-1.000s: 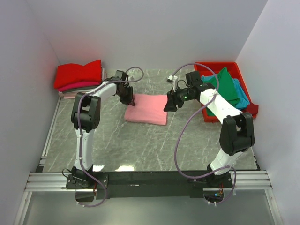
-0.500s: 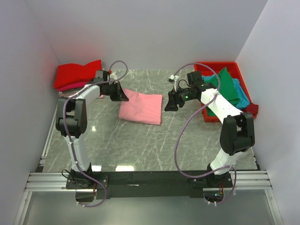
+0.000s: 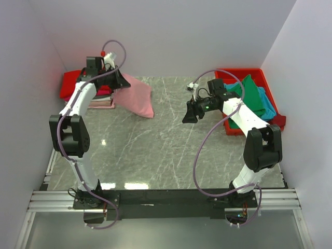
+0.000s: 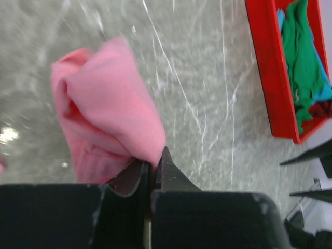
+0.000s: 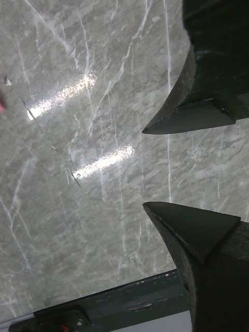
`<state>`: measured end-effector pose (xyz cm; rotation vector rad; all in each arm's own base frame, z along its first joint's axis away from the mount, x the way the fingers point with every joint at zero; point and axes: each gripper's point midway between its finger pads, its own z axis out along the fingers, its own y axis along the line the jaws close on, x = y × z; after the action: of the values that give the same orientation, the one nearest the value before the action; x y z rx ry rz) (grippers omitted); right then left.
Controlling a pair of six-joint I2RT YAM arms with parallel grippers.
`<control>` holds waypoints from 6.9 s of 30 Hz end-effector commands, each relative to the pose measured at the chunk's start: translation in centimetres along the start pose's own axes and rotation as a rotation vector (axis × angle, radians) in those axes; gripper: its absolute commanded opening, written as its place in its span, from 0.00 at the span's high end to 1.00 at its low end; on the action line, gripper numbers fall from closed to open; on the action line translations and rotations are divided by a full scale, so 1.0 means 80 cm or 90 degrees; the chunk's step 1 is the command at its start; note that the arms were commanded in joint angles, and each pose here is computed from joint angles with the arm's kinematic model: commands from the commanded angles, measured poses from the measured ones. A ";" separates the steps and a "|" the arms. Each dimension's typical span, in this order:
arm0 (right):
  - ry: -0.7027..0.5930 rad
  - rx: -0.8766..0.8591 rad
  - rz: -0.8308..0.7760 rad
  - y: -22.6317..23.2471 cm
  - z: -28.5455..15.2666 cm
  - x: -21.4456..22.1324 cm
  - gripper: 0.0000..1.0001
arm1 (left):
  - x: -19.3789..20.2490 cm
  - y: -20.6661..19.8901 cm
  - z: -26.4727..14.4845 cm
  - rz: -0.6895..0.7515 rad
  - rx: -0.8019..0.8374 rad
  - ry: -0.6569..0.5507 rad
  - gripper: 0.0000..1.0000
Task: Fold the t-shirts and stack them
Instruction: Fold the tshirt, then neatly place the folded tshirt to the corner
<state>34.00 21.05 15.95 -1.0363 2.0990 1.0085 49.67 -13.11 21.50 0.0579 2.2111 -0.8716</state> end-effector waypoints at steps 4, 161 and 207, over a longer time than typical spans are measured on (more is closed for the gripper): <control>-0.036 -0.015 -0.034 0.019 -0.019 -0.022 0.39 | -0.102 -0.028 -0.046 0.085 -0.054 -0.113 1.00; 0.275 0.149 -0.617 0.025 0.155 0.113 0.23 | 0.261 0.097 0.032 -0.307 -0.251 0.082 1.00; 0.126 0.125 -0.517 0.090 0.019 0.069 0.33 | 0.244 0.062 0.061 -0.220 -0.122 0.218 0.28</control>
<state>25.45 23.00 11.18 -1.7885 1.6179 0.2413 41.39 -15.85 4.13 -0.3721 2.5947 -0.8589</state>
